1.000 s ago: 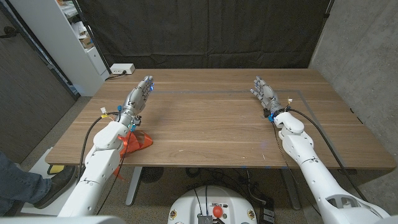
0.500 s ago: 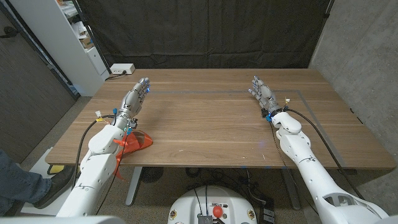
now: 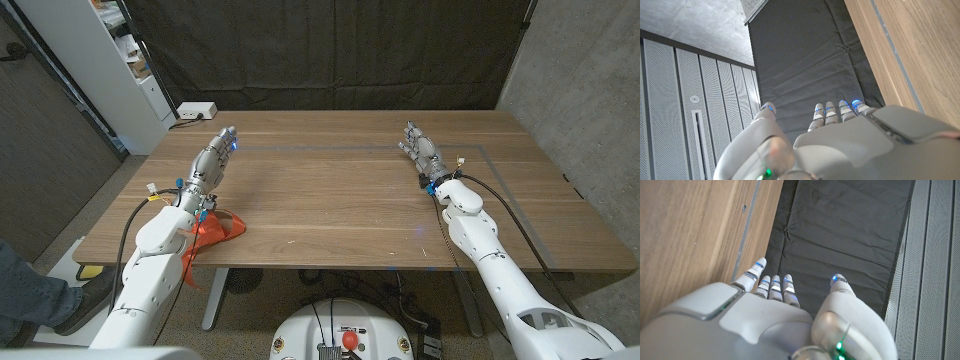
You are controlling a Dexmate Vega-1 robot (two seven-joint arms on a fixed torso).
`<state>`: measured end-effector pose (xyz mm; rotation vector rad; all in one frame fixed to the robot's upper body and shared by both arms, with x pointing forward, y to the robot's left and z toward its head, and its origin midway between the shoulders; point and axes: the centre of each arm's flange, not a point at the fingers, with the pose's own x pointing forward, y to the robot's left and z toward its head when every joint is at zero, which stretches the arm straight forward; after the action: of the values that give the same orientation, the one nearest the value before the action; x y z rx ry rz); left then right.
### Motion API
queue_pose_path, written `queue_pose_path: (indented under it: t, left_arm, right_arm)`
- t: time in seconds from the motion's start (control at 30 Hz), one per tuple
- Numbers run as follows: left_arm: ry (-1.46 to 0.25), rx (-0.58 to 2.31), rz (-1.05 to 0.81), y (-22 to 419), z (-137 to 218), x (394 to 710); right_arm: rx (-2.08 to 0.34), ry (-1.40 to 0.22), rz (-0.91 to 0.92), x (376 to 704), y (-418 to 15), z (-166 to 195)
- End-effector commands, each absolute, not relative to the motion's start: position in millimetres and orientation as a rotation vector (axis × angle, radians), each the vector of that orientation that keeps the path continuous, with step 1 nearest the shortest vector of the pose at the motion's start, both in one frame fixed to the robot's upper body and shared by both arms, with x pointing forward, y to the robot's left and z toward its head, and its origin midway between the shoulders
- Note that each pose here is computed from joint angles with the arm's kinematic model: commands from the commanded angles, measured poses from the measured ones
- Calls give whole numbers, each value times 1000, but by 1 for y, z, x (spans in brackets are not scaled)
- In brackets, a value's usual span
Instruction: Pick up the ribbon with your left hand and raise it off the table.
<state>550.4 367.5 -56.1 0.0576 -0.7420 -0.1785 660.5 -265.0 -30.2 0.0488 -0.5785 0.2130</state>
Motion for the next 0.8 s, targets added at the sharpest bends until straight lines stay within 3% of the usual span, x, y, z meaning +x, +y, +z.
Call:
queue_pose_path:
  t: [0.03, 0.8]
  left_arm:
    - [-747, 59, -179, 362, -61, 540]
    - [-740, 74, -167, 358, -74, 525]
  right_arm:
    - [40, -577, 231, 664, -266, -27]
    - [14, -576, 237, 669, -270, -20]
